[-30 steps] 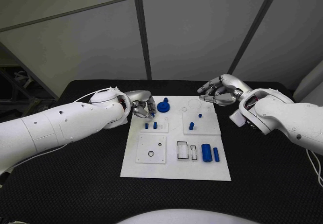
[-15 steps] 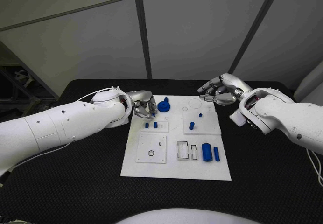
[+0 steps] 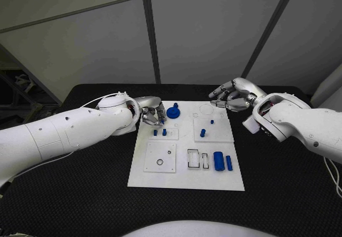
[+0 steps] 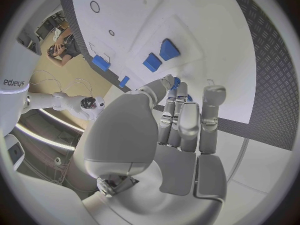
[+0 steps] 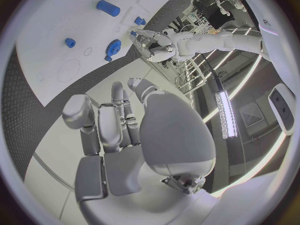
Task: Assemble the parts on the task board
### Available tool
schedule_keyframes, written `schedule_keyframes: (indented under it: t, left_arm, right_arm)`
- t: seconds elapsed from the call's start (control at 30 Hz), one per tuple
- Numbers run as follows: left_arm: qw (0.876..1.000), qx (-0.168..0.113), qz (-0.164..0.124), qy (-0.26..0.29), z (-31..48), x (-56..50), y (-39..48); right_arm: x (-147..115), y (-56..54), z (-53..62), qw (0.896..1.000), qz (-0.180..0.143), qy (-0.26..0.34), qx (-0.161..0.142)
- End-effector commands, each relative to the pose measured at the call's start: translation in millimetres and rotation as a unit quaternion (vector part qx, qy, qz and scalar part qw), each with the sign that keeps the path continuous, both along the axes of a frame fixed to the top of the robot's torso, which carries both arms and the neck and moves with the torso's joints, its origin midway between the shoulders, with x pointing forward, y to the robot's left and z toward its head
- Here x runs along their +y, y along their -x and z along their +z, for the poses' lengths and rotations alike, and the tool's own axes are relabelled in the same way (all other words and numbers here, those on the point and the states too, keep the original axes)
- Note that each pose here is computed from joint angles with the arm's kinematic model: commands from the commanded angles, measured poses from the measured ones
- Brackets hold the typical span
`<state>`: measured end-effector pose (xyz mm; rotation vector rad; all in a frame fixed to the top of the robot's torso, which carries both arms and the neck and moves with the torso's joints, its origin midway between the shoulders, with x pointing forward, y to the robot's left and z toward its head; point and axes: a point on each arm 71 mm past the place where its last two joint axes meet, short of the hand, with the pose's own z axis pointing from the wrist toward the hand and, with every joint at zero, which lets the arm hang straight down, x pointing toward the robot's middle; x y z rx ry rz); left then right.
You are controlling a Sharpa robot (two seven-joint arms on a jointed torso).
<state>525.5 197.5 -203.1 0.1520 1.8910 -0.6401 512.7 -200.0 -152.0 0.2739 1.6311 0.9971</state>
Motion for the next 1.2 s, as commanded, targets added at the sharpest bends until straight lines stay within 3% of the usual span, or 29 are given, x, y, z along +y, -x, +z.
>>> schedule_keyframes:
  t: [0.03,0.7,0.93,1.2]
  left_arm:
    - [1.0,0.008,0.003,-0.005,-1.1,0.3,0.0]
    - [1.0,0.007,0.008,-0.002,-0.9,2.6,-0.4]
    - [1.0,0.007,0.017,0.013,0.7,12.2,0.8]
    - [0.996,0.016,0.046,0.069,6.9,35.3,3.6]
  right_arm:
    - [0.6,0.0,1.5,1.0,0.003,0.0,-0.004]
    - [-1.4,-0.8,-0.5,1.0,0.002,0.015,0.002]
    - [-3.8,-1.2,-5.7,0.994,0.013,0.109,-0.01]
    - [-4.4,0.3,-7.2,0.975,0.027,0.215,-0.057]
